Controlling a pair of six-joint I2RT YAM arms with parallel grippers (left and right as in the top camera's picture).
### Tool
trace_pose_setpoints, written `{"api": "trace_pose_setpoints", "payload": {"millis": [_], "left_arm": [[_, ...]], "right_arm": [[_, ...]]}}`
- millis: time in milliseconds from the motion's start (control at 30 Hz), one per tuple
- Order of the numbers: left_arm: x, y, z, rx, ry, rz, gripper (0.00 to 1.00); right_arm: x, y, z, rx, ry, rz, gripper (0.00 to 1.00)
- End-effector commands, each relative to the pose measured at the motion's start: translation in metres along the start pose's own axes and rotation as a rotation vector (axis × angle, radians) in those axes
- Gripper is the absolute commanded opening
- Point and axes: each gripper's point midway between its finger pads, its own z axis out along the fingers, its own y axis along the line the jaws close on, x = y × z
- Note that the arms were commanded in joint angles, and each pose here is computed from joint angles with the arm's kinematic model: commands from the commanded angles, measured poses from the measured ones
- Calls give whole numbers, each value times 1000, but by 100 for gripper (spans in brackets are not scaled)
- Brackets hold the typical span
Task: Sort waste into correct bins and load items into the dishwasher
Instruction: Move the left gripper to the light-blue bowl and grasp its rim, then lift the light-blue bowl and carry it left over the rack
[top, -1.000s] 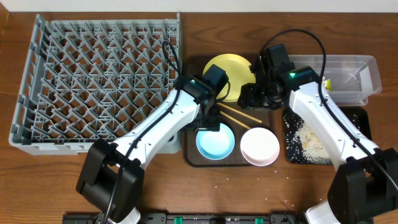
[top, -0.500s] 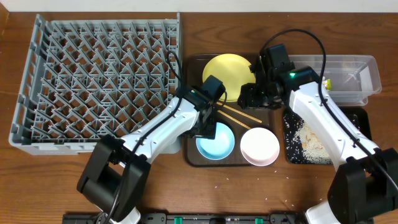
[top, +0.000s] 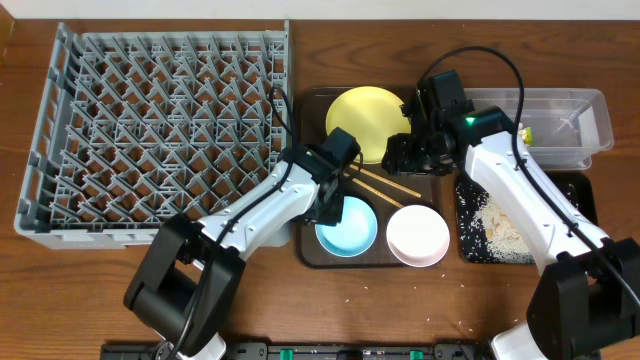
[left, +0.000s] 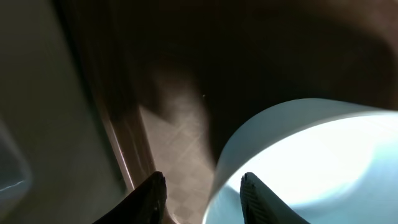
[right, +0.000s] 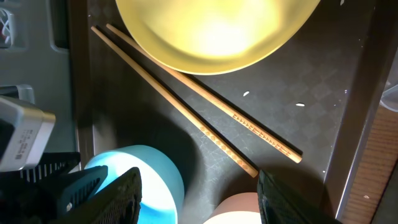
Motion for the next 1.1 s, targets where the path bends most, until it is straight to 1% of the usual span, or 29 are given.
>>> {"api": "trace_pose_setpoints", "payload": {"millis": [0,133,233,267,300,367,467,567,667,733,767,800,833,867,900,1067], "left_arm": [[8,10,12,-40,24,6,40],[18,8,23,-13,44,5,40],[16,8,23,-10,36,5,24],[15,7,23,-9,34,5,14],[15,7,23,-8,32,5,8],[15,7,23,-9,31,5,8],[14,8,23,-10,28,4,7],[9,7,16,0,11,-1,8],[-3,2,-4,28,-40,-6,7],[-14,-2,-24,60,-101,-5,7],[-19,-4,-35,77,-135,9,7],[-23,-6,-45,92,-169,25,7],[-27,-8,-58,107,-211,42,7],[-31,-7,-69,112,-253,47,7],[-34,-4,-80,107,-296,44,7],[-40,9,-120,77,-437,27,7]], "right_arm": [[-8,4,-4,-11,-21,-17,57],[-13,0,-4,13,-41,-19,54],[-18,-1,-6,14,-60,-22,52],[-21,-1,-9,13,-68,-23,51],[-24,-2,-13,12,-78,-28,51],[-33,-5,-28,13,-108,-29,49],[-50,-12,-60,13,-177,-19,50],[-66,-18,-93,11,-266,-12,54],[-77,-23,-119,10,-345,-3,56],[-82,-29,-131,21,-390,6,61],[-84,-32,-135,33,-406,12,67],[-86,-38,-139,46,-422,21,78],[-87,-42,-141,58,-430,29,85],[-88,-46,-143,65,-433,37,94],[-88,-49,-143,68,-432,44,99],[-88,-52,-143,72,-432,50,99]]}}
